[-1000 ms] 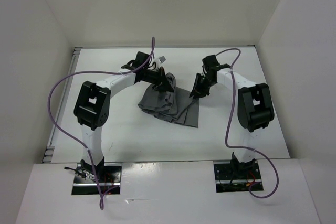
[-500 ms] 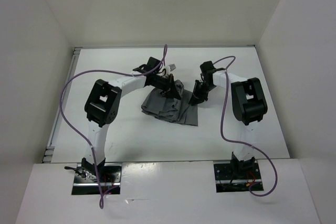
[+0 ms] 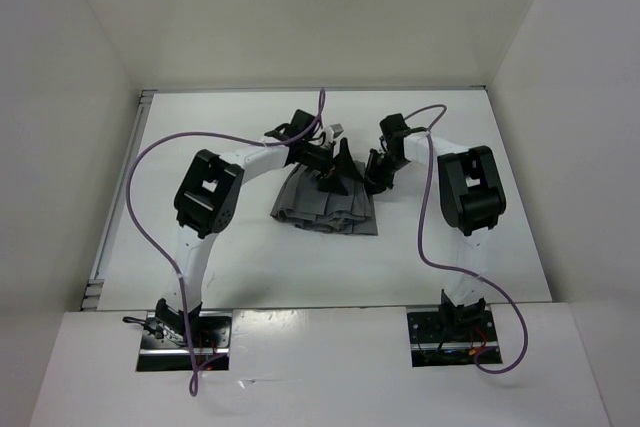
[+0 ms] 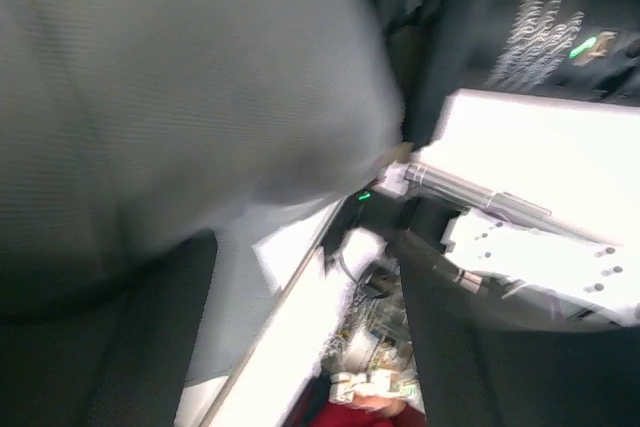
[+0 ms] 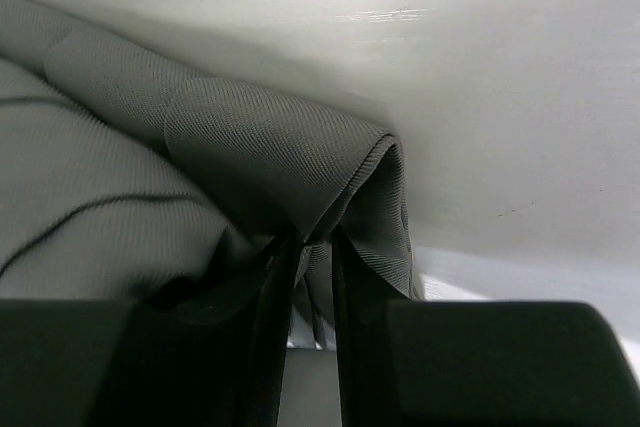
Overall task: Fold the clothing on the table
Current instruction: Fold the skirt
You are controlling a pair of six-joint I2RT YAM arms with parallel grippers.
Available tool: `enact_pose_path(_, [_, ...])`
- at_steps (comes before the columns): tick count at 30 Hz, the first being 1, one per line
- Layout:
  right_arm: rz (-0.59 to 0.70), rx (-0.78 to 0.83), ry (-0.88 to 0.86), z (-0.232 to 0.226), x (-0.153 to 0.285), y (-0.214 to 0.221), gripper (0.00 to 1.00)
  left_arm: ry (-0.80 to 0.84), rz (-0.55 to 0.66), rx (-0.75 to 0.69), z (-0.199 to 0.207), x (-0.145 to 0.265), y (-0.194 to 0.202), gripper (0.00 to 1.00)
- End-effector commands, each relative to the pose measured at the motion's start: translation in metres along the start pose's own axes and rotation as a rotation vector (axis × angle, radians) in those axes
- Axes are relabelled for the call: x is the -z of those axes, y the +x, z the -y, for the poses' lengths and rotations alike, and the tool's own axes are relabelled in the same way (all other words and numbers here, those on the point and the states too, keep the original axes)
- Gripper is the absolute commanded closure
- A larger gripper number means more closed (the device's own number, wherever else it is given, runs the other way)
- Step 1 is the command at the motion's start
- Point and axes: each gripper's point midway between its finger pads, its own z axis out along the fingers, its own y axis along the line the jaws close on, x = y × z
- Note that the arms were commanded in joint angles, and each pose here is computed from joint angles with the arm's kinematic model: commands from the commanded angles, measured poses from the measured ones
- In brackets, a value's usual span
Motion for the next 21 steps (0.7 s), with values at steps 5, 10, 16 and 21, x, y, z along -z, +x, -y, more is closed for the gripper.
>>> enact_pose_path(5, [0.165, -0.015, 0.08, 0.012, 0.026, -0.034, 0.74, 0.207, 0.074, -0.132, 0.113, 0.028, -0.025, 0.11])
enact_pose_path(10, [0.417, -0.078, 0.278, 0.041, 0.105, -0.064, 0.75, 0.213, 0.221, -0.245, 0.149, 0.094, -0.04, 0.11])
enact_pose_path(16, [0.477, 0.004, 0.21, 0.009, 0.157, -0.06, 0.73, -0.062, 0.405, -0.234, 0.072, 0.151, -0.056, 0.42])
enact_pose_path(21, [0.396, 0.135, -0.094, -0.061, 0.152, -0.048, 0.7, -0.322, 0.537, -0.126, -0.018, 0.175, -0.063, 0.71])
